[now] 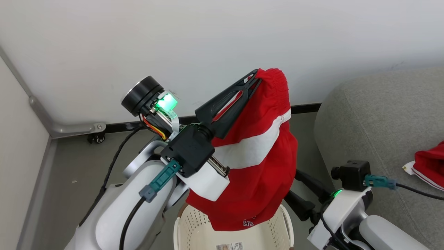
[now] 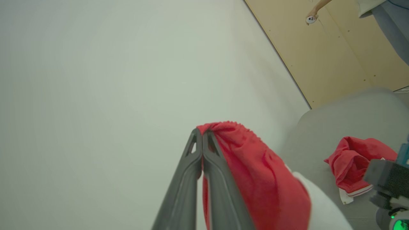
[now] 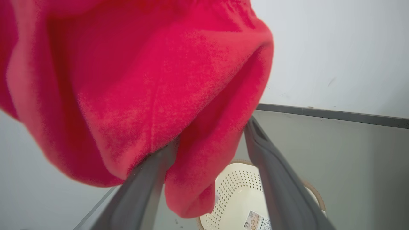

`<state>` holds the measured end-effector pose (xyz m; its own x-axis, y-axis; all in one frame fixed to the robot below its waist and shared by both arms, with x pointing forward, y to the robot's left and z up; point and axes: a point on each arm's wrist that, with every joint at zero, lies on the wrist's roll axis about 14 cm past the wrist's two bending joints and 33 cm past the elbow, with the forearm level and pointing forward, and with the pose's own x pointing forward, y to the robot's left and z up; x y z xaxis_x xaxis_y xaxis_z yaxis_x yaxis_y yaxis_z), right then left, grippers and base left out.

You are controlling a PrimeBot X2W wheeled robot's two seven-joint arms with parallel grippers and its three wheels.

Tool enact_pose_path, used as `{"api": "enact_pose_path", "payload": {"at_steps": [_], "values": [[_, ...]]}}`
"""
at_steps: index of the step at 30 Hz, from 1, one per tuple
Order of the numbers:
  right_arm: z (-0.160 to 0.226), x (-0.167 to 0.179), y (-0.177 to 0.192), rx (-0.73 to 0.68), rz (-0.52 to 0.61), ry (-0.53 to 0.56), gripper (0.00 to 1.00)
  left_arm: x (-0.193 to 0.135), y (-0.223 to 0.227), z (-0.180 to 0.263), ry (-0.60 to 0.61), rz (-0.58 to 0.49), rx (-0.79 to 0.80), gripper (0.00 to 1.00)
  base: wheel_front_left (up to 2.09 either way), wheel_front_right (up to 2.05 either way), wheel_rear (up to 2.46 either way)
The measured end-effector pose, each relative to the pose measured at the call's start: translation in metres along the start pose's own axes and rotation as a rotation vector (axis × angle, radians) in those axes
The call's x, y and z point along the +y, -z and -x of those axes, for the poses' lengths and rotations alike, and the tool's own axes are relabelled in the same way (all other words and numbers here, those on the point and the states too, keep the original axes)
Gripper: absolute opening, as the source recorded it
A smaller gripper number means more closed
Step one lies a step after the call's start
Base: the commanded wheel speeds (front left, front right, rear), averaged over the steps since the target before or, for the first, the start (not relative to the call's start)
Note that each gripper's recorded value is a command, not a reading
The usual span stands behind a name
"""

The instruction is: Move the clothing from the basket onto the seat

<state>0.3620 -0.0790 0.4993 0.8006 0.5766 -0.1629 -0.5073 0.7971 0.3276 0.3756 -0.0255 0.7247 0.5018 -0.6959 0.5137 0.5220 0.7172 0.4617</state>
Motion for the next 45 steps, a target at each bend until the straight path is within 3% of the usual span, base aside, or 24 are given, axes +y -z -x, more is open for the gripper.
{"api": "enact_pose_path", "payload": {"at_steps": [1,2,6,13,21,29,45], "values": [[-0.001,0.002,0.001,0.006,-0.002,-0.008,0.64,0.001,0.000,0.000,-0.002,0.003,0.001,0.00,0.00,0.00,0.00],[-0.002,0.004,0.002,0.013,0.000,-0.017,0.45,0.001,0.001,0.001,-0.005,0.010,0.002,0.00,0.00,0.00,0.00],[-0.007,0.008,0.001,0.015,-0.017,-0.035,0.00,0.003,0.003,0.002,-0.012,0.017,0.008,0.00,0.00,0.00,0.00],[-0.012,0.010,0.007,0.036,-0.022,-0.055,0.00,0.006,0.008,0.003,-0.019,0.027,0.017,0.00,0.00,0.00,0.00],[-0.013,0.001,-0.014,-0.046,0.013,-0.048,0.00,0.016,0.032,0.010,-0.054,0.049,0.085,0.00,0.00,0.00,0.00],[0.009,-0.037,-0.048,-0.200,0.028,0.053,0.00,0.021,0.094,0.048,-0.126,0.126,0.279,0.00,0.00,0.00,0.00],[0.055,-0.096,-0.095,-0.371,0.017,0.250,0.00,-0.020,0.131,0.066,-0.105,0.281,0.388,0.00,0.00,0.00,0.00]]}}
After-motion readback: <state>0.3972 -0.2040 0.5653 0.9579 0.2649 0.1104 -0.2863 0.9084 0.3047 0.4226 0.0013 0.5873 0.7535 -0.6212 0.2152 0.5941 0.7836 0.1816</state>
